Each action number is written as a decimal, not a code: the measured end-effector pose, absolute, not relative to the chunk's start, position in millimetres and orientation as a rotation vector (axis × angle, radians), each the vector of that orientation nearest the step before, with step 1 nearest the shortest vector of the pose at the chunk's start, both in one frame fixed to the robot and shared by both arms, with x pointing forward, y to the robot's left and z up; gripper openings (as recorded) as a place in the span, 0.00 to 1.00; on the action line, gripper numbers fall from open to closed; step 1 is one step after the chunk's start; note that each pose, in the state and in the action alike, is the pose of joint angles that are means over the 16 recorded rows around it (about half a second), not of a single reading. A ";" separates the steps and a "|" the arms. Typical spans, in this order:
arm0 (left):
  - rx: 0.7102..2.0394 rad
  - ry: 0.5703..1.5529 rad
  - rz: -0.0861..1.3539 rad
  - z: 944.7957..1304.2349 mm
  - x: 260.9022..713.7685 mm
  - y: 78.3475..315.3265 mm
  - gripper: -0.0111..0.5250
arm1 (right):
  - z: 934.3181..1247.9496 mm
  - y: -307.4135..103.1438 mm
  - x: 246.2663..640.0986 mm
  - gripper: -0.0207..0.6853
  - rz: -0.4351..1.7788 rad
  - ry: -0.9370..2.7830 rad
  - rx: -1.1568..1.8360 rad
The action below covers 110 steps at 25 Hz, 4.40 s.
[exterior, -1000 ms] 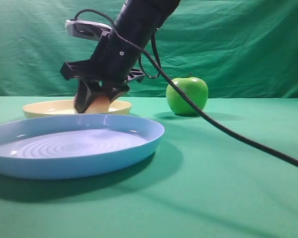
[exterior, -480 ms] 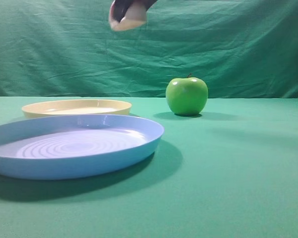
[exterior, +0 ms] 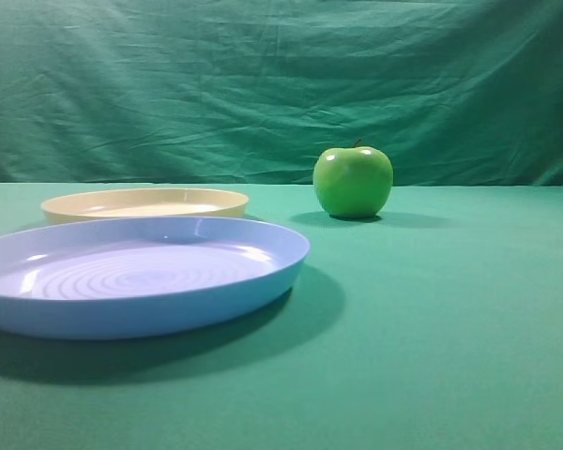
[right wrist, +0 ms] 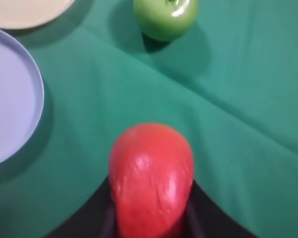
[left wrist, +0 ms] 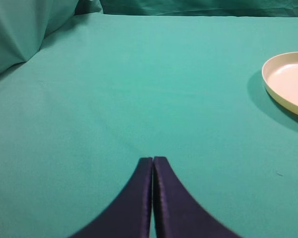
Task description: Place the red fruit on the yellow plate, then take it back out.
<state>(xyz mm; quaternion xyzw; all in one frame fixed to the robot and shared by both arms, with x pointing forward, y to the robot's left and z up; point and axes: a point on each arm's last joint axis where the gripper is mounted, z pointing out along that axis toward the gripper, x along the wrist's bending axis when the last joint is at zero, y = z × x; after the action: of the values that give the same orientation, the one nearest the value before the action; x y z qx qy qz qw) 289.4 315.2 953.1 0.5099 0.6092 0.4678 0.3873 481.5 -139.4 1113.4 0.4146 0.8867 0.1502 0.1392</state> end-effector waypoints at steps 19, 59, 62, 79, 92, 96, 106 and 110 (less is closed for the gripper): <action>1.298 1.550 1.191 953.1 289.4 315.2 0.02 | 995.0 -193.3 476.1 0.31 0.505 2.557 1.440; 1.298 1.550 1.191 953.1 289.4 315.2 0.02 | 1130.8 -200.4 456.8 0.25 0.724 2.436 1.476; 1.298 1.550 1.191 953.1 289.4 315.2 0.02 | 1152.4 -209.8 432.1 0.12 0.798 2.386 1.441; 1.298 1.550 1.191 953.1 289.4 315.2 0.02 | 1210.0 -268.7 278.0 0.03 1.138 2.112 1.229; 1.298 1.550 1.191 953.1 289.4 315.2 0.02 | 1146.5 -289.4 253.9 0.03 1.157 1.742 1.287; 1.298 1.550 1.191 953.1 289.4 315.2 0.02 | 1111.7 -290.5 261.1 0.03 1.161 1.615 1.295; 1.298 1.550 1.191 953.1 289.4 315.2 0.02 | 1018.4 -293.2 280.1 0.03 1.119 1.490 1.341; 1.298 1.550 1.191 953.1 289.4 315.2 0.02 | 987.4 -293.9 284.4 0.03 1.091 1.495 1.371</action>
<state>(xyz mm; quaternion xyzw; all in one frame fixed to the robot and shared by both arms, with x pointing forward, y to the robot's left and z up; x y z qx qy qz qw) 289.4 315.2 953.1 0.5099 0.6092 0.4678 0.3873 284.4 -293.9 987.4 0.5439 0.5928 0.4327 0.4068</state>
